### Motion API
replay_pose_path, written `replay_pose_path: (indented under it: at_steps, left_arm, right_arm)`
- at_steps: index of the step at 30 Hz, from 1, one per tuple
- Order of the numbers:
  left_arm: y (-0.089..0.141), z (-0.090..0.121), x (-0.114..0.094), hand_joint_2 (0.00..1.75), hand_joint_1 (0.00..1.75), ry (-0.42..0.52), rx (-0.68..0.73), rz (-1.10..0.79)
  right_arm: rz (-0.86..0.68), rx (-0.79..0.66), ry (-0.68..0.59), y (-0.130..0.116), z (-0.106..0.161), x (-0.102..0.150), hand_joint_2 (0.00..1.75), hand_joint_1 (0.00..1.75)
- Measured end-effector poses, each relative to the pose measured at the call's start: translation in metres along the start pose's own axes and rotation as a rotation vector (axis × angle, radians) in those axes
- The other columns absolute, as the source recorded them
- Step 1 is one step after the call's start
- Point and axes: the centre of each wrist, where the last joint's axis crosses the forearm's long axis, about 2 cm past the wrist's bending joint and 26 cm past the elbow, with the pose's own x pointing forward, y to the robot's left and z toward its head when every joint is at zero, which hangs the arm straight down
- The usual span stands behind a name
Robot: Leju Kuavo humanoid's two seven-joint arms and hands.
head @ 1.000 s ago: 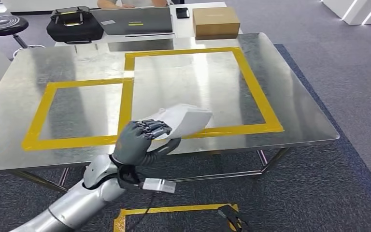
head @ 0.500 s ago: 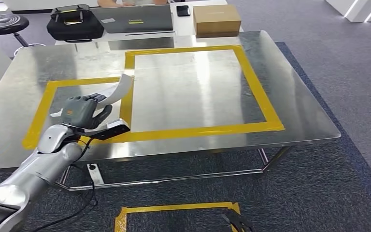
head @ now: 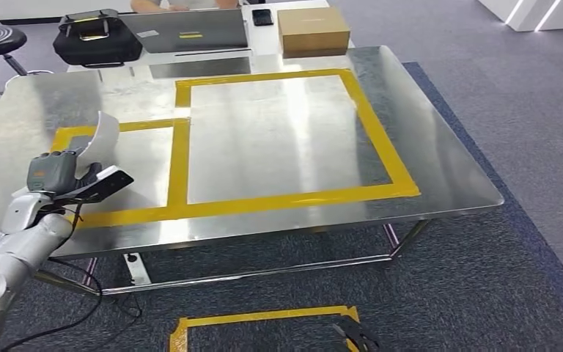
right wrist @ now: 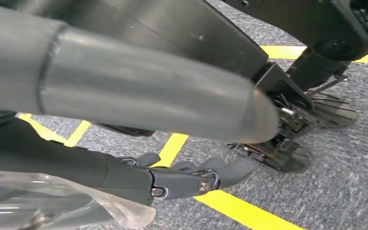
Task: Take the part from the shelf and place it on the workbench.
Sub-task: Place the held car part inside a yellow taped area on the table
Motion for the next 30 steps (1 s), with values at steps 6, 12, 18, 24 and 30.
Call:
replay_pose_path:
  at_steps: [6, 12, 18, 24, 30]
  left_arm:
    - [-0.001, 0.001, -0.003, 1.75, 1.75, 0.014, -0.009, -0.001]
    - [-0.001, 0.003, -0.007, 1.75, 0.87, 0.046, -0.017, -0.031]
    - [0.005, 0.005, -0.019, 0.87, 0.00, 0.017, 0.008, -0.077]
    - [0.007, 0.006, -0.021, 0.00, 0.00, -0.021, 0.036, -0.059]
    - [0.010, 0.001, -0.006, 0.00, 0.00, -0.116, 0.124, 0.030]
  right_arm:
    - [0.001, 0.000, 0.000, 0.000, 0.000, 0.000, 0.00, 0.00]
    - [-0.004, 0.000, -0.004, -0.001, 0.000, -0.001, 0.00, 0.00]
    - [-0.011, 0.001, -0.010, -0.001, 0.000, -0.002, 0.00, 0.00]
    - [-0.019, 0.002, -0.014, -0.001, 0.000, -0.003, 0.00, 0.00]
    - [-0.021, 0.005, -0.014, -0.001, 0.000, -0.004, 0.00, 0.00]
